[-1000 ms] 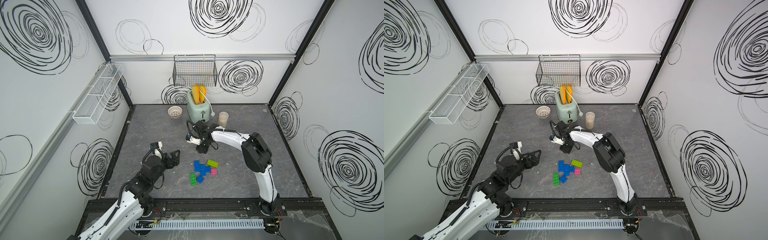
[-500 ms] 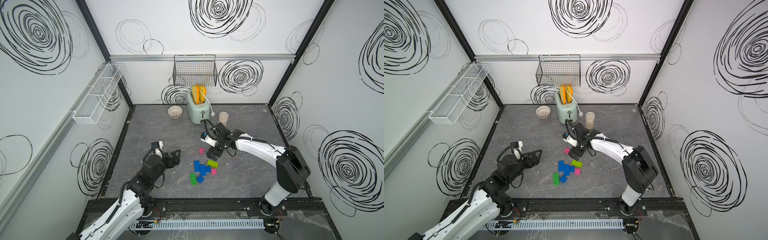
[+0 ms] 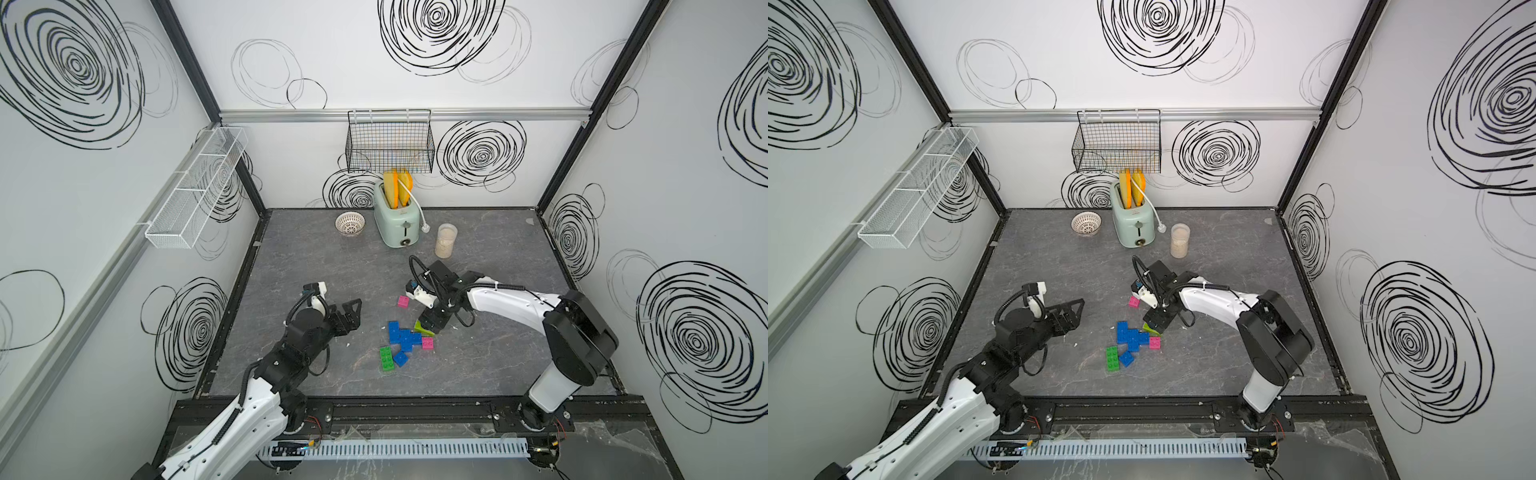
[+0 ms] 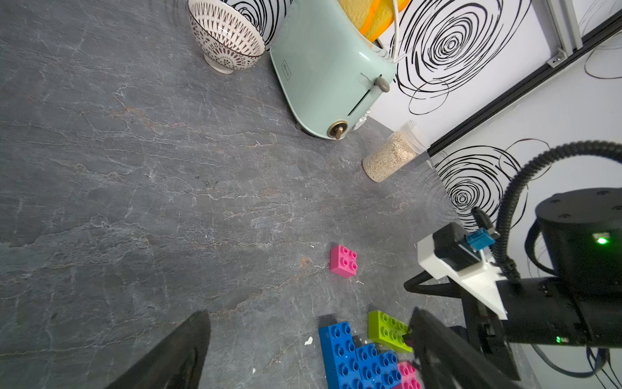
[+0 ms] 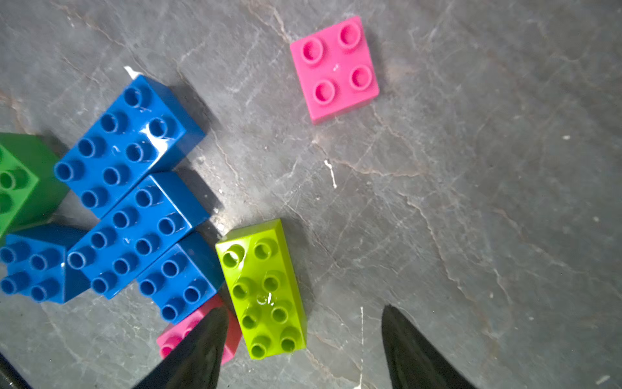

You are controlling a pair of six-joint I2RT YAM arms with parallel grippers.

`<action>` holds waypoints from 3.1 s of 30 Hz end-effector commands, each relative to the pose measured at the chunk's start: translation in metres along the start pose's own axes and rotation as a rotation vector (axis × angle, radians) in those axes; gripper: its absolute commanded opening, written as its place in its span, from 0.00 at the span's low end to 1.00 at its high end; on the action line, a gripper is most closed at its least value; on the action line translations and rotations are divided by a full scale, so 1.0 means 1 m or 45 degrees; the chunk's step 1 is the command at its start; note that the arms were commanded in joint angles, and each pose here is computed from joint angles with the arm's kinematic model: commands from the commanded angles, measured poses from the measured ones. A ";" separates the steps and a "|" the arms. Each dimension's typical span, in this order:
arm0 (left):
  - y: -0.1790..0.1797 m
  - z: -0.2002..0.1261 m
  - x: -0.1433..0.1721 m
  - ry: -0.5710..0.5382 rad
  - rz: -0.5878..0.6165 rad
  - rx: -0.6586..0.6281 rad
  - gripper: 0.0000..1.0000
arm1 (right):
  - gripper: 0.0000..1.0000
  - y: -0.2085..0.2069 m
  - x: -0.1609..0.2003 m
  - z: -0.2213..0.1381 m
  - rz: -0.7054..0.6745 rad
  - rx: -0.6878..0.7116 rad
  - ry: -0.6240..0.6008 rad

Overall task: Assemble a heart with lego
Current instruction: Pick up the lego brick from the center of the board, then assemble the lego brick with the lego brick.

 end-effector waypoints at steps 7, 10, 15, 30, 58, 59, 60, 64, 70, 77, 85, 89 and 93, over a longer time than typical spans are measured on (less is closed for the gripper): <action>-0.009 -0.003 -0.015 -0.071 -0.002 0.039 0.97 | 0.75 0.006 0.010 0.015 -0.033 -0.007 0.069; -0.008 -0.004 -0.015 -0.071 -0.002 0.037 0.97 | 0.74 0.004 0.012 0.020 -0.035 0.006 0.089; -0.008 -0.004 -0.015 -0.072 -0.002 0.035 0.97 | 0.66 0.002 0.013 0.027 -0.041 0.012 0.125; -0.007 -0.003 -0.013 -0.075 -0.010 0.042 0.97 | 0.63 0.002 0.005 0.025 -0.057 0.013 0.115; -0.011 0.015 -0.007 0.011 -0.052 0.045 0.97 | 0.33 -0.008 -0.036 0.002 -0.108 0.024 0.026; -0.012 0.018 -0.007 0.026 -0.051 0.043 0.97 | 0.33 -0.009 -0.042 0.002 -0.117 0.022 0.021; -0.014 0.020 -0.008 0.039 -0.053 0.043 0.97 | 0.33 -0.011 -0.046 0.001 -0.123 0.020 0.021; -0.021 0.031 -0.009 0.098 -0.048 0.052 0.97 | 0.33 -0.016 -0.063 0.003 -0.153 0.006 0.029; -0.034 0.051 -0.006 0.221 -0.127 0.186 0.97 | 0.33 -0.020 -0.074 0.010 -0.188 -0.012 0.043; -0.043 0.072 0.003 0.349 -0.197 0.298 0.97 | 0.33 -0.018 -0.084 0.009 -0.220 -0.032 0.026; -0.042 0.083 0.014 0.426 -0.305 0.385 0.94 | 0.33 -0.014 -0.090 0.011 -0.244 -0.071 0.030; -0.041 0.089 0.016 0.435 -0.381 0.450 0.91 | 0.33 -0.013 -0.090 0.015 -0.253 -0.082 0.038; -0.044 0.098 0.018 0.445 -0.432 0.507 0.88 | 0.33 -0.012 -0.093 0.019 -0.266 -0.092 0.050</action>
Point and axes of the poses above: each gripper's point midway between its finger pads, its own z axis out along the fingers, its own y axis along the line the jaws close on, x = y × z, the point moved 4 cm from there along -z, back along the fingers, and after that the axes turned 4 degrees about z, right-handed, at the moved point
